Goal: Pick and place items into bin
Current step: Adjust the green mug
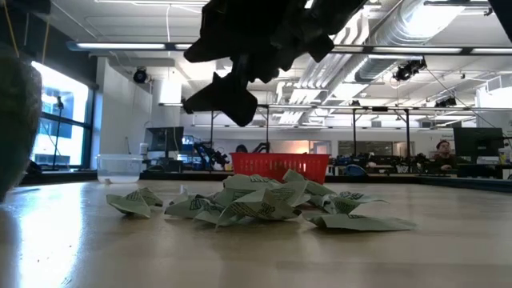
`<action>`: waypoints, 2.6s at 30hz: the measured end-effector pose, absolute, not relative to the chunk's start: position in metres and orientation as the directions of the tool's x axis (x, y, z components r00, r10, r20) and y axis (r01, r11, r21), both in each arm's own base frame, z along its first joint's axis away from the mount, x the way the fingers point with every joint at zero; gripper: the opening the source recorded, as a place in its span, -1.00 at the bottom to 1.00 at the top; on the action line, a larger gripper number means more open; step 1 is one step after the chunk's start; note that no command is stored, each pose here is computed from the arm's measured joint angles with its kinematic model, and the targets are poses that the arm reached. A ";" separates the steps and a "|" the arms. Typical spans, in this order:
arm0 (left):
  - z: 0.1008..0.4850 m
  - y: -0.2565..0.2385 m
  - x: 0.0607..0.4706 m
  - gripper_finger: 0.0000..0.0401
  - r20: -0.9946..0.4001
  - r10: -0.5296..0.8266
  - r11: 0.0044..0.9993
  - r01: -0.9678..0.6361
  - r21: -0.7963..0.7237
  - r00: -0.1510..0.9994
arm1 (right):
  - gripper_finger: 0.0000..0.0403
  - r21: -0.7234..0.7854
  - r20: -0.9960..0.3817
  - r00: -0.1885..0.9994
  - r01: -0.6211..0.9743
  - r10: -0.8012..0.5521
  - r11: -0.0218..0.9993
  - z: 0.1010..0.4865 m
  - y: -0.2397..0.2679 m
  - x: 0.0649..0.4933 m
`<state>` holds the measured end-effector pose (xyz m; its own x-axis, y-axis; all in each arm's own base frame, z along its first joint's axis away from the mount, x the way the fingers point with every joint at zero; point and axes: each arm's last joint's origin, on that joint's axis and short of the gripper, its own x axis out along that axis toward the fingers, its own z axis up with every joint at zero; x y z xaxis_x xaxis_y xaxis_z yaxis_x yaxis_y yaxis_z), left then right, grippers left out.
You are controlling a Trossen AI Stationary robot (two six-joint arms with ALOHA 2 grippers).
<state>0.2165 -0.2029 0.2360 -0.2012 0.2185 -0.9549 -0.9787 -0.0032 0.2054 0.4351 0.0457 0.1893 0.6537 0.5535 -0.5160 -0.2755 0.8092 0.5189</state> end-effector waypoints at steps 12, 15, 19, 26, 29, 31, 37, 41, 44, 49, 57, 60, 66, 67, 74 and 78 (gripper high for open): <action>0.257 -0.206 0.218 0.37 -0.961 0.162 0.008 -0.974 0.227 -0.223 | 0.39 0.497 -0.545 0.639 -0.276 0.543 0.823 0.188 0.040 0.433; 0.279 -0.207 0.223 0.37 -0.982 0.163 0.053 -0.993 0.106 -0.096 | 0.39 0.473 -0.533 0.662 -0.283 0.526 0.835 0.196 0.032 0.431; 0.305 -0.203 0.235 0.29 -0.949 0.265 0.087 -0.984 -0.154 0.171 | 0.39 0.445 -0.561 0.658 -0.270 0.501 0.854 0.206 0.016 0.424; 0.281 -0.173 0.291 0.07 -0.939 0.226 0.393 -0.906 -0.155 0.259 | 0.39 0.288 -0.711 0.593 -0.245 0.378 0.926 0.238 -0.007 0.386; 0.271 -0.151 0.312 0.03 -0.948 0.199 0.512 -0.851 -0.115 0.247 | 0.39 0.188 -0.758 0.586 -0.226 0.287 0.956 0.255 -0.012 0.369; 0.266 -0.138 0.320 0.01 -0.953 0.209 0.541 -0.838 -0.073 0.218 | 0.39 0.153 -0.763 0.594 -0.214 0.253 0.965 0.267 -0.015 0.360; 0.263 -0.135 0.327 -0.06 -0.971 0.106 0.690 -0.719 -0.083 0.214 | 0.39 0.128 -0.787 0.582 -0.174 0.207 0.976 0.284 -0.021 0.340; 0.245 -0.146 0.324 -0.15 -0.991 0.047 0.750 -0.660 -0.048 0.125 | 0.39 0.087 -0.785 0.598 -0.153 0.162 0.984 0.291 -0.023 0.335; 0.231 -0.149 0.320 -0.22 -0.998 0.028 0.756 -0.655 -0.013 0.052 | 0.39 0.085 -0.777 0.609 -0.155 0.163 0.984 0.293 -0.023 0.335; 0.215 -0.141 0.316 -0.31 -0.999 0.036 0.756 -0.652 0.053 -0.040 | 0.39 0.091 -0.767 0.617 -0.167 0.176 0.982 0.294 -0.019 0.336; 0.201 -0.108 0.319 -0.50 -0.989 -0.053 0.813 -0.581 0.039 -0.141 | 0.39 0.108 -0.758 0.624 -0.168 0.191 0.980 0.295 -0.014 0.337; 0.198 -0.098 0.319 -0.62 -0.982 -0.093 0.830 -0.558 0.015 -0.166 | 0.39 0.110 -0.758 0.624 -0.167 0.192 0.980 0.295 -0.013 0.337; 0.186 -0.094 0.315 -0.86 -0.962 -0.178 0.840 -0.542 -0.039 -0.206 | 0.39 0.110 -0.753 0.630 -0.166 0.191 0.980 0.296 -0.012 0.338; 0.184 -0.095 0.313 -0.87 -0.958 -0.186 0.837 -0.546 -0.038 -0.218 | 0.39 0.113 -0.750 0.633 -0.161 0.191 0.980 0.296 -0.012 0.338; 0.179 -0.111 0.302 -0.64 -0.936 -0.224 0.829 -0.558 -0.037 -0.271 | 0.39 0.102 -0.729 0.660 -0.154 0.179 0.983 0.298 -0.012 0.341; 0.180 -0.123 0.298 -0.58 -0.938 -0.210 0.833 -0.553 -0.024 -0.276 | 0.39 0.101 -0.729 0.661 -0.154 0.178 0.983 0.298 -0.012 0.341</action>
<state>0.2982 -0.1226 0.1795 -0.2758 -0.2101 -0.9380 -0.5526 0.8331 -0.0242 0.3409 -0.0120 0.2980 0.6610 0.1784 -0.7289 -0.1538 0.9829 0.1011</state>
